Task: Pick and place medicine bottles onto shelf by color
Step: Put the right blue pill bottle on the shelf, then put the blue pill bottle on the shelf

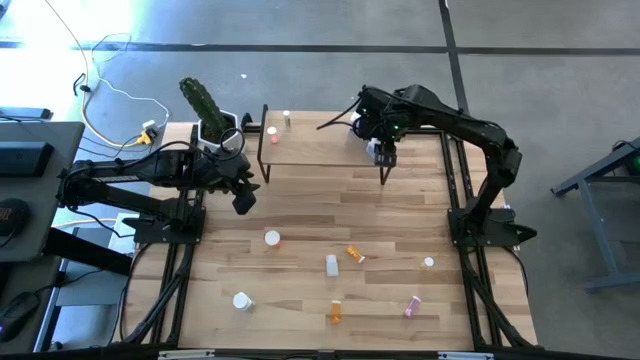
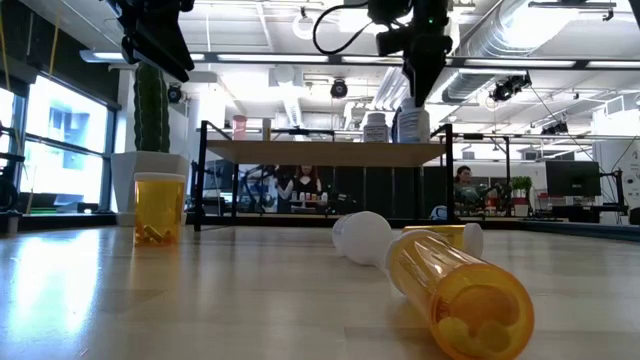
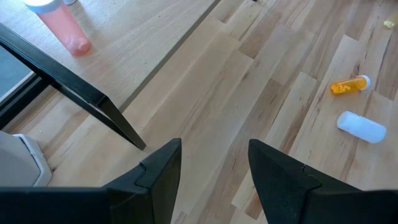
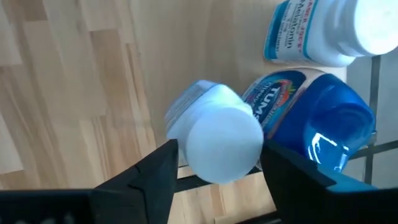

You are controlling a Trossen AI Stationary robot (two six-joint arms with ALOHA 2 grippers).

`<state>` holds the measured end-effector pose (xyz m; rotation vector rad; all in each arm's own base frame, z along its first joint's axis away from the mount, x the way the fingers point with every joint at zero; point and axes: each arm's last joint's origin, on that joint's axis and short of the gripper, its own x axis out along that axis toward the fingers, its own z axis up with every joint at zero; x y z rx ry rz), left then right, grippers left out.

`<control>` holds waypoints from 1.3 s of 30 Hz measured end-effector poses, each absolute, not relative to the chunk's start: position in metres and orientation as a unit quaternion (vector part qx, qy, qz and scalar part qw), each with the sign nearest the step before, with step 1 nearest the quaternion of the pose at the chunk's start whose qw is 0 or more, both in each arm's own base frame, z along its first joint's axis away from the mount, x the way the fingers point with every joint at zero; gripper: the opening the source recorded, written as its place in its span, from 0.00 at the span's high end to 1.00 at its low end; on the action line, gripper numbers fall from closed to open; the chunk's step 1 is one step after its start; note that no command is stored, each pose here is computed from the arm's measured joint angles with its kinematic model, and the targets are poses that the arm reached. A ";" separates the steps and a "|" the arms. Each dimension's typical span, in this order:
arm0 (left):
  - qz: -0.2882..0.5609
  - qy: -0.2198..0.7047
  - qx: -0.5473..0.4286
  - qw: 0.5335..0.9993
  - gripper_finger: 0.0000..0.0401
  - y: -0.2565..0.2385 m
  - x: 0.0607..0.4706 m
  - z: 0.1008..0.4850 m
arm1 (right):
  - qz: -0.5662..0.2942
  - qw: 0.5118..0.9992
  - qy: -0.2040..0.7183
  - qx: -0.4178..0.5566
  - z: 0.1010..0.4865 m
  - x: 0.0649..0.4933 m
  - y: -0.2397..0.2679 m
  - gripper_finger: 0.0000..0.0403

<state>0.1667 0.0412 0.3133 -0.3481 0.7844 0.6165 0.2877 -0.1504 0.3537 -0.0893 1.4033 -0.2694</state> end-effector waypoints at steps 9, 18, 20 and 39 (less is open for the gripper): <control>0.294 0.374 -0.166 0.864 0.56 0.041 0.167 0.313 | -0.128 0.762 0.634 -0.044 0.354 0.290 -0.151 0.46; 0.248 0.384 -0.194 0.868 0.56 0.038 0.168 0.313 | -0.145 0.763 0.629 -0.018 0.354 0.291 -0.148 0.46; 0.232 0.385 -0.211 0.868 0.56 0.035 0.169 0.313 | -0.141 0.765 0.628 -0.022 0.355 0.292 -0.144 0.46; 0.097 0.418 -0.204 0.880 0.56 -0.021 0.170 0.312 | -0.162 0.819 0.549 -0.031 0.405 0.298 -0.121 0.46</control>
